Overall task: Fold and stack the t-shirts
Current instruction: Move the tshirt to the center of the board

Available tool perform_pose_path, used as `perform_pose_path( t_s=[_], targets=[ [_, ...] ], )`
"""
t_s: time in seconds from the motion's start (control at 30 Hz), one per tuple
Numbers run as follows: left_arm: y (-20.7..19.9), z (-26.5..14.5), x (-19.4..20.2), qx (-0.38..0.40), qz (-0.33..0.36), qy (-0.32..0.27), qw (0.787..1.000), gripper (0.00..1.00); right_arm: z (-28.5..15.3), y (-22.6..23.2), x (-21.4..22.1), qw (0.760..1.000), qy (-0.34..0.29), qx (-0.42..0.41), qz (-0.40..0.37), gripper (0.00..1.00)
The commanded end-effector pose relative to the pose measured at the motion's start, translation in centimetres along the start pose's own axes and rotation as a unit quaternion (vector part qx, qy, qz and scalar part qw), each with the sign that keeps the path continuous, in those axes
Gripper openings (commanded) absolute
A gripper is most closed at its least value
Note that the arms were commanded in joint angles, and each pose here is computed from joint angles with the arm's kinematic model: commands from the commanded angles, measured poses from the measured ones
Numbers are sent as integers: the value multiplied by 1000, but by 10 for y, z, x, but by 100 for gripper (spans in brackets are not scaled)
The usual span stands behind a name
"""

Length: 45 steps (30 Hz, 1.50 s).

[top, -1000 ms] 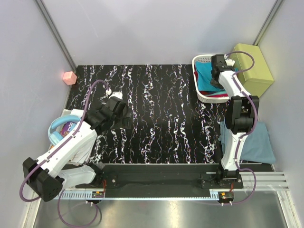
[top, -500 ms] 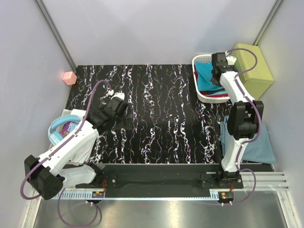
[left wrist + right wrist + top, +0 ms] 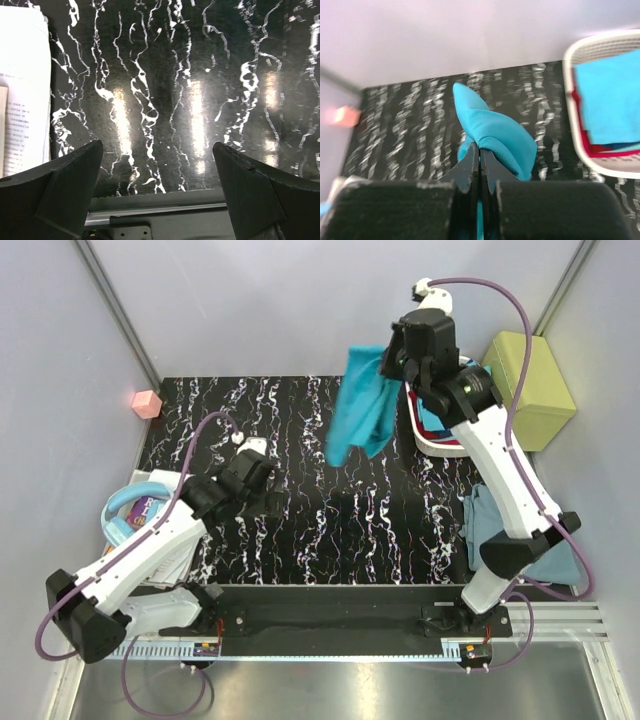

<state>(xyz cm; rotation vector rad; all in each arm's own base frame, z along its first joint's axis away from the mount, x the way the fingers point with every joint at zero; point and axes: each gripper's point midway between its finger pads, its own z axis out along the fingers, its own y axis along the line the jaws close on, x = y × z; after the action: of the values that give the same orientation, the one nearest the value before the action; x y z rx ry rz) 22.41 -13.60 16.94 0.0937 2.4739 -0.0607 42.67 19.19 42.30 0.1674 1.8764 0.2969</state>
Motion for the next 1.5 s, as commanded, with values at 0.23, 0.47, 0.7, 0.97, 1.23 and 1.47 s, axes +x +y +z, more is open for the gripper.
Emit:
perform_pose_path(
  t_s=[0.23, 0.47, 0.7, 0.97, 1.23, 1.47],
  targets=[
    [9, -22, -17, -1, -50, -61, 997, 99, -26, 49, 86, 992, 105, -68, -19, 0],
    [9, -19, -15, -9, -57, -56, 997, 99, -7, 31, 169, 982, 182, -42, -40, 0],
    [6, -7, -15, -24, -56, -45, 997, 99, 9, 16, 193, 976, 199, -11, -84, 0],
    [-23, 16, -20, 6, -40, -43, 998, 99, 34, 13, 175, 976, 178, 38, -119, 67],
    [-73, 38, -26, 66, -2, -36, 997, 99, 16, -3, 134, 982, 123, 78, -119, 76],
    [-145, 39, 3, 154, 89, -17, 984, 97, -19, -28, 152, 982, 146, 86, -88, 76]
  ],
)
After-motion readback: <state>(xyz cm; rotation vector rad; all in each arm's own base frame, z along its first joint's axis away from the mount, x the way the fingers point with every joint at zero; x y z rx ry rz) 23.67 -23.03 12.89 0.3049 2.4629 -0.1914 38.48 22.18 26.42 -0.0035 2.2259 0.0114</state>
